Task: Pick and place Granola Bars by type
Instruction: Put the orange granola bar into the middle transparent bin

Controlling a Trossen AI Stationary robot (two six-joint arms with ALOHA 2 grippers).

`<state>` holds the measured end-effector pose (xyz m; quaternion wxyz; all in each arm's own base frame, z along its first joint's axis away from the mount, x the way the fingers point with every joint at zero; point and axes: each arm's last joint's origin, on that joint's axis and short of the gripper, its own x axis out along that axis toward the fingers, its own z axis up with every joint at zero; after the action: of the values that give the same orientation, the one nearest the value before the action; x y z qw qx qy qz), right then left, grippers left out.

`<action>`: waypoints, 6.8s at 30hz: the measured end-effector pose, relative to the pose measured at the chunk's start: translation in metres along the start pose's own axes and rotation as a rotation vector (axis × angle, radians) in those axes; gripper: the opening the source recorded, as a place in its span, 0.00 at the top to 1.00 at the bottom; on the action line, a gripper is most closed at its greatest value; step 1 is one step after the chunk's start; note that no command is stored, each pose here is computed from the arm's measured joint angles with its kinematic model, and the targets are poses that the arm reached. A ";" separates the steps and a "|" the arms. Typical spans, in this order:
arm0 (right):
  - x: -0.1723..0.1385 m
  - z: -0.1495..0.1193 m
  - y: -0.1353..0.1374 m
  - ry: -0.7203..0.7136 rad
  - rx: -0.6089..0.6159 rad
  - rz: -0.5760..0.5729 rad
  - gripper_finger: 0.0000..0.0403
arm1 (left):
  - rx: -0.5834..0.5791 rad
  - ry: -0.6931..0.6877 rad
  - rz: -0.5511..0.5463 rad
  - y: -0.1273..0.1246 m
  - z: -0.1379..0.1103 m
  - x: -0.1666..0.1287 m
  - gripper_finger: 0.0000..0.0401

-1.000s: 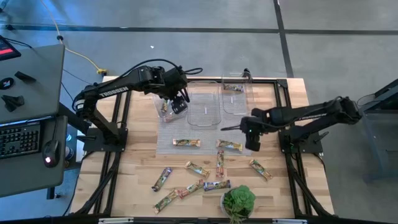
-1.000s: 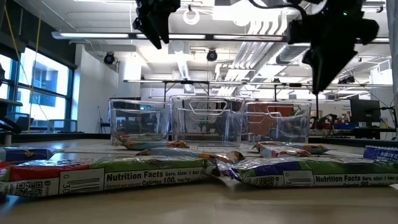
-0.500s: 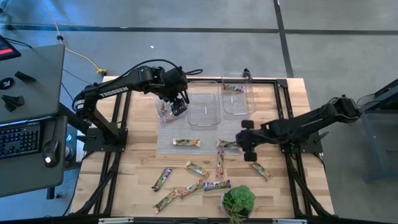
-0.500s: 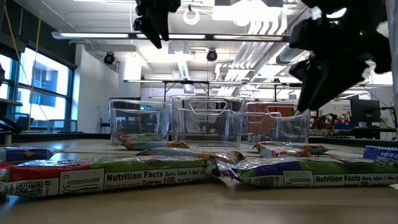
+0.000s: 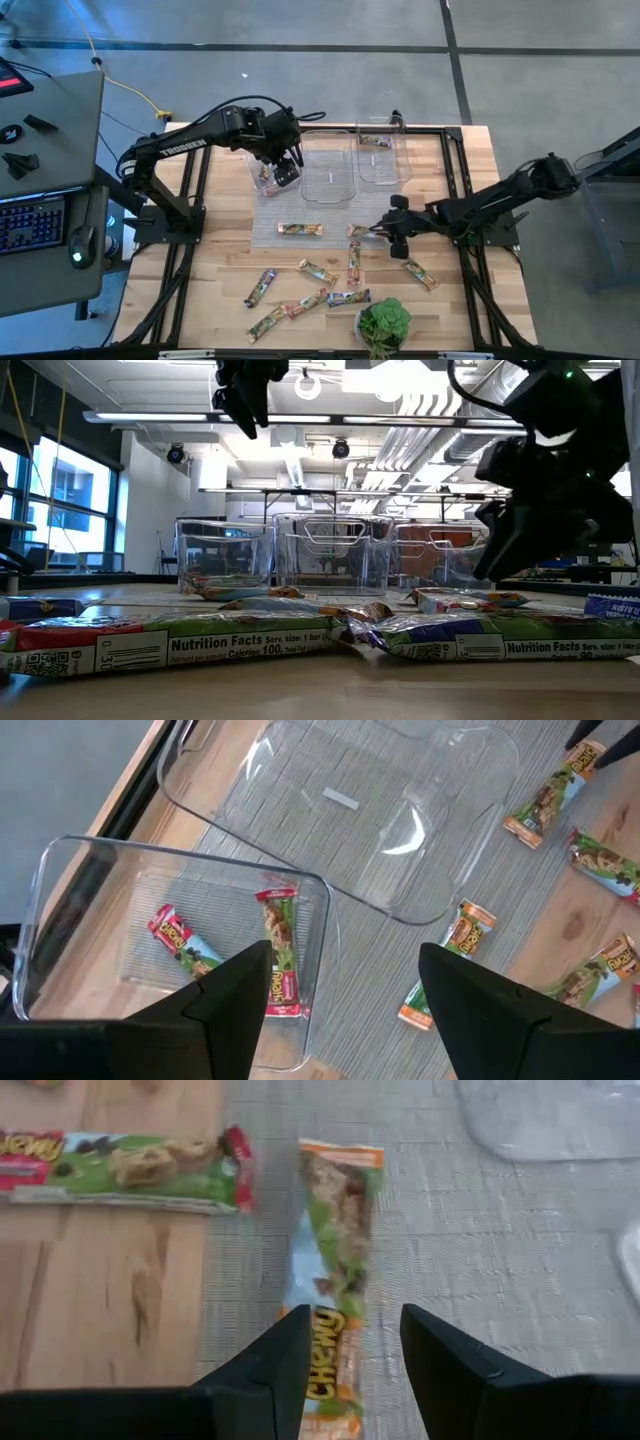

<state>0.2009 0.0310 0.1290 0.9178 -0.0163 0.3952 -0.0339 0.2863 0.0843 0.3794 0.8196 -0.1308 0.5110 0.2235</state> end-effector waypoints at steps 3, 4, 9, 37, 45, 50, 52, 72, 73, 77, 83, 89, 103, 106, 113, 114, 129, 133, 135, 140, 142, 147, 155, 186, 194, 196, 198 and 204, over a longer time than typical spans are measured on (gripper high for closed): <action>0.004 0.000 0.001 -0.043 0.001 0.013 0.65 | 0.000 0.000 0.001 0.000 0.000 0.000 0.38; 0.005 -0.002 0.001 -0.051 0.002 0.015 0.65 | 0.000 0.000 0.003 0.000 0.000 0.000 0.38; 0.012 -0.012 0.002 -0.077 0.013 0.039 0.65 | 0.000 0.000 0.003 0.000 0.000 0.000 0.38; 0.018 -0.010 0.000 -0.188 -0.008 -0.048 0.65 | 0.000 0.002 0.003 0.000 0.000 0.000 0.38; 0.019 -0.010 0.003 -0.179 0.044 0.035 0.65 | 0.004 0.015 0.005 0.000 -0.002 0.000 0.38; 0.019 -0.010 0.001 -0.183 0.026 -0.036 0.65 | 0.006 0.019 0.006 0.000 -0.002 0.000 0.38; 0.019 -0.010 -0.002 -0.185 0.022 -0.076 0.65 | 0.006 0.019 0.006 0.000 -0.002 0.000 0.38; 0.022 -0.009 -0.016 -0.173 0.069 -0.038 0.65 | 0.006 0.020 0.006 0.000 -0.002 0.000 0.38; 0.022 -0.009 -0.016 -0.173 0.069 -0.039 0.65 | 0.006 0.020 0.006 0.000 -0.002 0.000 0.38; 0.022 -0.009 -0.016 -0.174 0.085 -0.056 0.65 | 0.005 0.011 0.004 0.000 -0.001 0.000 0.38; 0.021 -0.008 -0.017 -0.192 0.086 -0.085 0.65 | -0.001 -0.035 -0.007 -0.001 0.003 0.000 0.38; 0.021 -0.007 -0.017 -0.198 0.094 -0.066 0.65 | -0.009 -0.100 -0.023 -0.002 0.010 -0.001 0.38; 0.022 -0.008 -0.015 -0.175 0.115 -0.001 0.65 | -0.021 -0.195 -0.042 -0.004 0.019 -0.002 0.38; 0.022 -0.008 -0.015 -0.176 0.091 -0.019 0.61 | -0.021 -0.195 -0.042 -0.004 0.019 -0.002 0.38; 0.022 -0.009 -0.012 -0.171 0.108 0.043 0.46 | -0.021 -0.195 -0.040 -0.004 0.019 -0.002 0.38; 0.021 -0.009 -0.010 -0.170 0.100 0.051 0.44 | -0.021 -0.195 -0.040 -0.004 0.019 -0.002 0.38; 0.032 -0.021 0.002 -0.109 0.030 -0.019 0.40 | -0.021 -0.194 -0.040 -0.004 0.019 -0.002 0.38; 0.041 -0.022 0.004 -0.129 0.030 -0.025 0.39 | -0.021 -0.194 -0.041 -0.004 0.019 -0.002 0.38; 0.044 -0.023 0.004 -0.135 0.025 -0.036 0.39 | -0.021 -0.194 -0.041 -0.004 0.019 -0.002 0.38; 0.045 -0.024 0.004 -0.132 0.045 -0.038 0.41 | -0.021 -0.194 -0.041 -0.004 0.019 -0.002 0.38; 0.045 -0.024 0.004 -0.133 0.055 -0.040 0.44 | -0.021 -0.194 -0.041 -0.004 0.019 -0.002 0.38; 0.045 -0.025 0.004 -0.128 0.054 -0.037 0.55 | -0.021 -0.193 -0.041 -0.004 0.019 -0.002 0.38; 0.041 -0.020 0.004 -0.162 0.058 -0.014 0.68 | -0.021 -0.193 -0.041 -0.004 0.019 -0.002 0.38; 0.015 0.188 -0.097 -0.185 0.009 -0.235 0.69 | -0.016 -0.200 -0.042 -0.004 0.019 -0.002 0.38; 0.066 0.176 -0.136 0.106 0.035 -0.291 0.69 | -0.012 -0.188 -0.036 -0.004 0.018 -0.002 0.38; 0.071 0.172 -0.146 0.128 0.057 -0.301 0.69 | -0.011 -0.181 -0.035 -0.003 0.017 -0.002 0.38; 0.074 0.168 -0.155 0.122 0.111 -0.290 0.69 | -0.011 -0.183 -0.036 -0.004 0.018 -0.002 0.38; 0.074 0.160 -0.164 0.111 0.208 -0.226 0.69 | -0.010 -0.182 -0.041 -0.004 0.018 -0.002 0.38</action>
<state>0.3602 -0.1375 0.1949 0.8816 0.0365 0.4354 -0.1785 0.3013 0.0882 0.3887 0.8664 -0.1244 0.4305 0.2202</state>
